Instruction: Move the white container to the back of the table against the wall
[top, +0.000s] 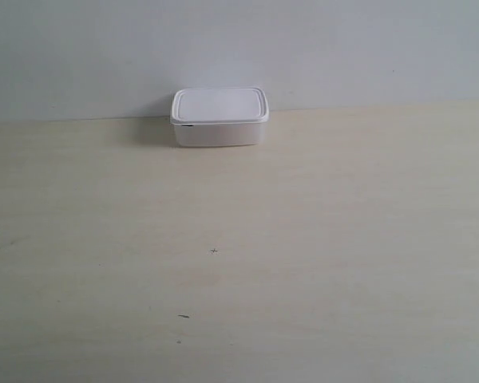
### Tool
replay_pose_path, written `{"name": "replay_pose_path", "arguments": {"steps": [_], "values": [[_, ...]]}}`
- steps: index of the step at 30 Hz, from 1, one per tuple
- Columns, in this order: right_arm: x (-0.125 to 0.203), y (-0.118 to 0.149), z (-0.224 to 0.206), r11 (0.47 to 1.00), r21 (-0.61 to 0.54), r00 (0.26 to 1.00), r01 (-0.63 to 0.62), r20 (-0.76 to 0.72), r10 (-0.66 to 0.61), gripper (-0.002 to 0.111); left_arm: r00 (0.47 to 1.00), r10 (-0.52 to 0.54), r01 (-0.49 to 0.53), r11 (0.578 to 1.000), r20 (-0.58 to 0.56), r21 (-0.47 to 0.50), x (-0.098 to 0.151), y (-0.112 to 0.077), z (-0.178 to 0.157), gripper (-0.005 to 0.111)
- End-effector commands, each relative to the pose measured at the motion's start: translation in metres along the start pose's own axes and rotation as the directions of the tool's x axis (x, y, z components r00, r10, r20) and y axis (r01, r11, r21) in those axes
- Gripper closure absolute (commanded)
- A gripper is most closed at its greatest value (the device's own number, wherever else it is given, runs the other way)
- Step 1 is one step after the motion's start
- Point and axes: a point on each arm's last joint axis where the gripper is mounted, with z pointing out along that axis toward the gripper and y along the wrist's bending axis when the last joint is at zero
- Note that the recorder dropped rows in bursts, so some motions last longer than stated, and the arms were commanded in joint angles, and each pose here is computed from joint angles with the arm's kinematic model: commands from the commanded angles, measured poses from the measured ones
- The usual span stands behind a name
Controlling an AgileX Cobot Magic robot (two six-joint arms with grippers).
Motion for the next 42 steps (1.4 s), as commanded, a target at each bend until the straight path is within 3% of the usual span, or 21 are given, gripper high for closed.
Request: {"name": "replay_pose_path", "arguments": {"steps": [1, 9, 16, 19, 24, 27, 30, 33, 36, 42], "values": [[-0.001, 0.0, -0.006, 1.0, 0.003, 0.999, 0.006, 0.034, -0.006, 0.108, 0.998, -0.006, 0.01, 0.999, 0.068, -0.052, -0.007, 0.007, -0.011, 0.107], [-0.009, 0.003, -0.037, 1.0, -0.013, 0.979, 0.018, 0.202, -0.015, 0.108, 0.979, 0.007, 0.04, 0.973, 0.203, -0.227, -0.019, 0.026, -0.035, 0.107], [0.028, -0.016, -0.037, 0.992, 0.119, 0.985, -0.031, 0.17, 0.011, 0.108, 0.952, 0.053, 0.064, 0.929, 0.301, -0.364, -0.027, 0.035, -0.056, 0.107], [0.045, -0.021, -0.038, 0.987, 0.152, 0.986, -0.045, 0.164, 0.019, 0.108, 0.939, 0.073, 0.07, 0.916, 0.335, -0.394, -0.029, 0.035, -0.064, 0.107], [0.047, -0.02, -0.041, 0.989, 0.142, 0.984, -0.041, 0.176, 0.016, 0.108, 0.937, 0.075, 0.07, 0.916, 0.341, -0.394, -0.029, 0.035, -0.065, 0.107], [0.047, -0.02, -0.041, 0.989, 0.141, 0.984, -0.045, 0.176, 0.02, 0.108, 0.969, 0.049, 0.049, 0.921, 0.241, -0.388, -0.009, 0.036, -0.056, 0.107], [0.05, -0.02, -0.04, 0.989, 0.139, 0.986, -0.046, 0.163, 0.023, 0.108, 0.982, 0.148, -0.091, 0.917, 0.118, -0.388, 0.017, 0.035, -0.052, 0.107], [0.058, -0.021, -0.038, 0.989, 0.144, 0.99, -0.04, 0.139, 0.02, 0.108, 0.986, 0.144, -0.103, 0.918, 0.079, -0.382, 0.037, 0.034, -0.053, 0.107], [0.065, -0.026, -0.037, 0.961, 0.205, 0.976, 0.186, 0.079, -0.205, 0.108, 0.986, 0.161, -0.137, 0.918, 0.034, -0.373, 0.05, 0.034, -0.052, 0.107], [0.082, -0.029, -0.034, 0.955, 0.206, 0.975, 0.213, 0.021, -0.222, 0.108, 0.986, 0.167, -0.164, 0.921, -0.022, -0.354, 0.056, 0.032, -0.052, 0.107]]}}
